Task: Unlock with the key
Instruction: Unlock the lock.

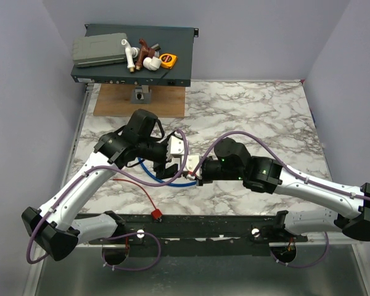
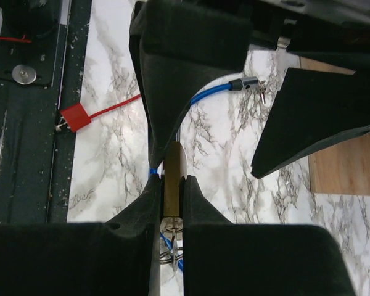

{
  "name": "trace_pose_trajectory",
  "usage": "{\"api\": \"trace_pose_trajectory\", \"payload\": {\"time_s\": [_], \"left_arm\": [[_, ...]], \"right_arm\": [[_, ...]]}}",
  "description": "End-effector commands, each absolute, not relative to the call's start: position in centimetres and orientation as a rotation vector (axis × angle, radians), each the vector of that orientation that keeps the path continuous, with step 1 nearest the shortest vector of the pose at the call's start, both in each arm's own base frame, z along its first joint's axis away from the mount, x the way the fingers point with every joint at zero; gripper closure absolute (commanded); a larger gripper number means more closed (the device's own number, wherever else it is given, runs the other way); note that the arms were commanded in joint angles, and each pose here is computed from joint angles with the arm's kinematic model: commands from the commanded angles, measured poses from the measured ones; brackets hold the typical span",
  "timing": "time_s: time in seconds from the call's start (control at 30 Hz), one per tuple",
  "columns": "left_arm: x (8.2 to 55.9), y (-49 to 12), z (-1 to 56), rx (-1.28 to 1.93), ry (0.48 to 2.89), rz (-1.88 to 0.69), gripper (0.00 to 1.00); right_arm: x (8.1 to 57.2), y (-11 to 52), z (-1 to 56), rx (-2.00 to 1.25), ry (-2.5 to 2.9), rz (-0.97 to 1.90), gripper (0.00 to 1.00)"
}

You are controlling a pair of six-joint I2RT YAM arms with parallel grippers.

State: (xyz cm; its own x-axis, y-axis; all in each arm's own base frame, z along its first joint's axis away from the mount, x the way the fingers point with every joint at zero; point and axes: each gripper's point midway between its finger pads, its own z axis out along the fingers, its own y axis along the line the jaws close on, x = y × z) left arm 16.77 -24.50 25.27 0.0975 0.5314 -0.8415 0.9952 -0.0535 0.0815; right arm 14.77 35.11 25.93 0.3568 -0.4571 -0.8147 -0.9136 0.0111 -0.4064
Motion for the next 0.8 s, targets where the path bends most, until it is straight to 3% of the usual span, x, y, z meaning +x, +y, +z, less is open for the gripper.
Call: {"api": "trace_pose_trajectory", "payload": {"time_s": [0.0, 0.13, 0.27, 0.33, 0.43, 0.53, 0.67, 0.77], "left_arm": [[15.4, -24.8, 25.1, 1.684, 1.478, -0.896, 0.27], [14.9, -24.7, 24.7, 1.682, 1.490, -0.919, 0.30], [14.9, -24.7, 24.4, 1.658, 1.493, -0.911, 0.26], [15.0, -24.8, 24.6, 1.640, 1.495, -0.911, 0.33], [14.9, -25.0, 25.1, 1.627, 1.496, -0.919, 0.56], [14.6, -25.1, 25.5, 1.634, 1.472, -0.927, 0.70], [14.2, -25.0, 25.0, 1.666, 1.469, -0.919, 0.98], [13.9, -24.8, 24.6, 1.673, 1.480, -0.913, 1.00]], "right_arm": [[15.6, 36.9, 31.0, -1.445, 1.151, 0.613, 0.99], [15.8, 37.0, 31.2, -1.421, 1.148, 0.612, 0.99], [15.8, 37.2, 31.3, -1.405, 1.150, 0.624, 0.99], [15.7, 37.3, 31.2, -1.410, 1.154, 0.635, 0.99], [15.6, 37.6, 30.9, -1.415, 1.162, 0.647, 0.99], [15.7, 37.7, 30.9, -1.412, 1.171, 0.653, 0.99], [15.7, 37.6, 30.9, -1.406, 1.181, 0.647, 0.99], [15.9, 37.3, 30.8, -1.403, 1.192, 0.634, 0.99]]}}
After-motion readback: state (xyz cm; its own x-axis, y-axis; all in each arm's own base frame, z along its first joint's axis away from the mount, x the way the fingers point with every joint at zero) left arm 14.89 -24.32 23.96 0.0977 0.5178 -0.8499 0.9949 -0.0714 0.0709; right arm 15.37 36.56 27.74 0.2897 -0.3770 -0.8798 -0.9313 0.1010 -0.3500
